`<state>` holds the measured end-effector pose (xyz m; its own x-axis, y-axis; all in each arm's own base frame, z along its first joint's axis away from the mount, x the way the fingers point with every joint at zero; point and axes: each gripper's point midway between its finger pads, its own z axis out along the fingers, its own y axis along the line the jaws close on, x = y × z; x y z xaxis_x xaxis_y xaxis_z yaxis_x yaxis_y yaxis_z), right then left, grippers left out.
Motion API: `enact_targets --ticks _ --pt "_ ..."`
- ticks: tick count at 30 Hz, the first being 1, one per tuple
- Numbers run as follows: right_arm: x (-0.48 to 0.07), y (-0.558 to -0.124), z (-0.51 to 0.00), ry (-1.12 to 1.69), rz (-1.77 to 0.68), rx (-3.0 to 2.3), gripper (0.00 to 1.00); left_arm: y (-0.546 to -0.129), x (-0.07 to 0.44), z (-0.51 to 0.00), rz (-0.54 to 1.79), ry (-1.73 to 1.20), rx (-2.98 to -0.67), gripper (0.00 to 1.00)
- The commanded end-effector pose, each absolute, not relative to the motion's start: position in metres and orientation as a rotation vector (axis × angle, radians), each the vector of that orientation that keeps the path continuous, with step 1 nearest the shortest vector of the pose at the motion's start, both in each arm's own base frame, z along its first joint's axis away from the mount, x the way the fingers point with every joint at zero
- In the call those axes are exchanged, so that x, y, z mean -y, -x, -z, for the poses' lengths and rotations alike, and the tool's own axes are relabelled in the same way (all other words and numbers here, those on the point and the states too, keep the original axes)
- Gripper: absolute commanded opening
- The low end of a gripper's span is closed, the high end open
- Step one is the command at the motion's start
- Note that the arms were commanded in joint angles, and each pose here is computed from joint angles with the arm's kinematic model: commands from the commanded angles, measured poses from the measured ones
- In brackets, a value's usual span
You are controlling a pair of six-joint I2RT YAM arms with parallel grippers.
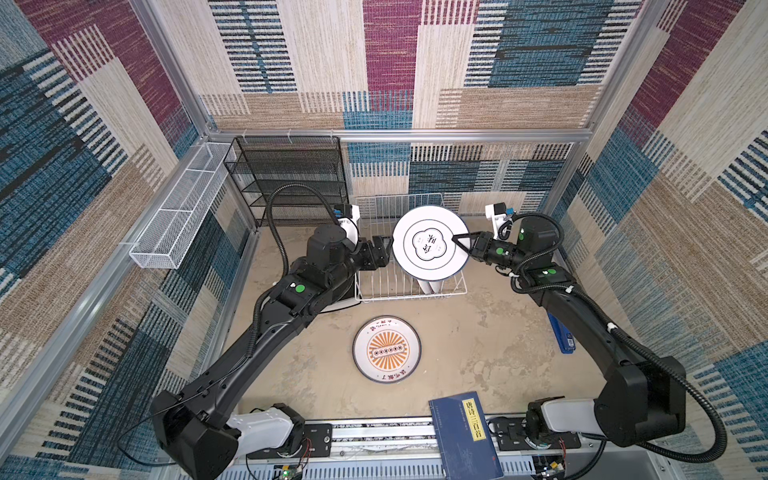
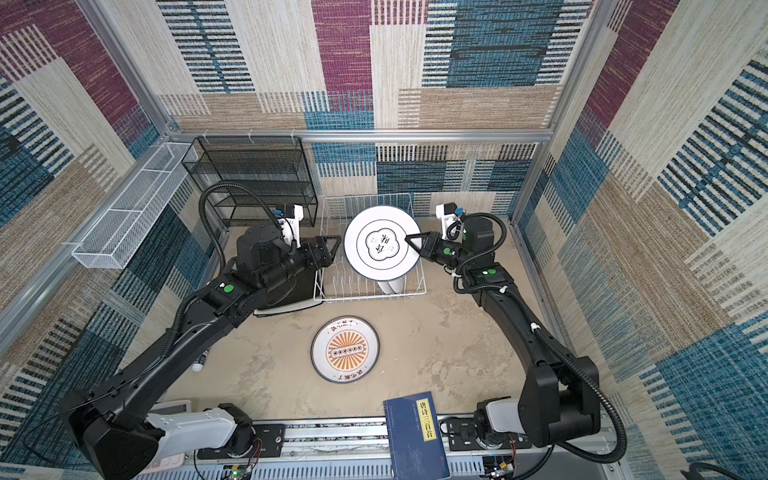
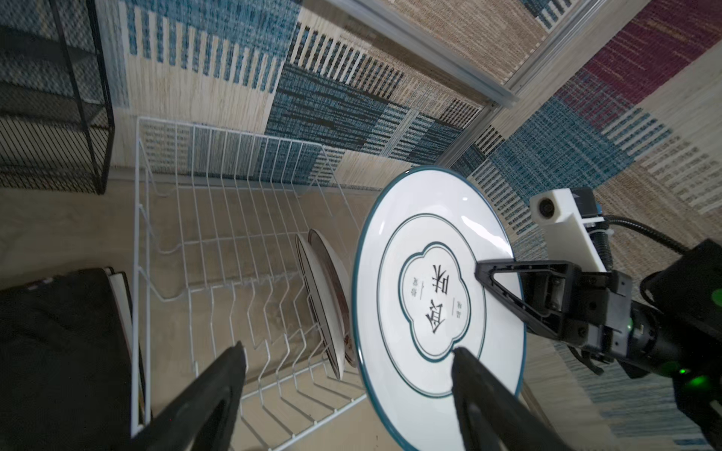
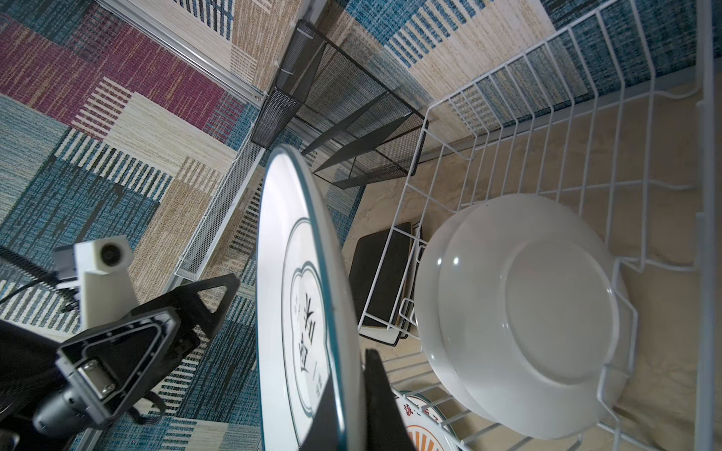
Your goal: Unload the plates from the dish rack
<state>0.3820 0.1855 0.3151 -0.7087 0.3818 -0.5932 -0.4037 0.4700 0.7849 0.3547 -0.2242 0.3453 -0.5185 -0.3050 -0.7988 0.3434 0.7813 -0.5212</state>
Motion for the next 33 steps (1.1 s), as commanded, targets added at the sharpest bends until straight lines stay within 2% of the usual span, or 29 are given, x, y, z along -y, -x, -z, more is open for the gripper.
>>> enact_targets --ticks 1,12,14,16,20,28,33 --pt "-0.193 -0.379 -0.326 0.094 -1.363 -1.931 0.00 -0.353 0.239 -0.341 1.076 0.053 -1.980 0.84" --pt "-0.203 -0.382 -0.314 0.154 -1.425 -1.989 0.00 -0.370 0.277 -0.320 1.327 -0.032 -2.053 0.78" --pt "-0.204 -0.382 -0.311 0.161 -1.432 -2.003 0.00 -0.374 0.284 -0.314 1.354 -0.042 -2.080 0.72" --pt "-0.205 -0.383 -0.309 0.162 -1.438 -2.011 0.00 -0.378 0.289 -0.308 1.385 -0.033 -2.088 0.61" --pt "-0.205 -0.384 -0.308 0.163 -1.435 -2.011 0.00 -0.377 0.298 -0.308 1.446 -0.066 -2.097 0.50" --pt "-0.205 -0.386 -0.302 0.153 -1.431 -2.024 0.00 -0.377 0.301 -0.310 1.469 -0.080 -2.103 0.28" --pt "-0.205 -0.387 -0.301 0.150 -1.428 -2.023 0.02 -0.378 0.300 -0.302 1.453 -0.060 -2.125 0.19"
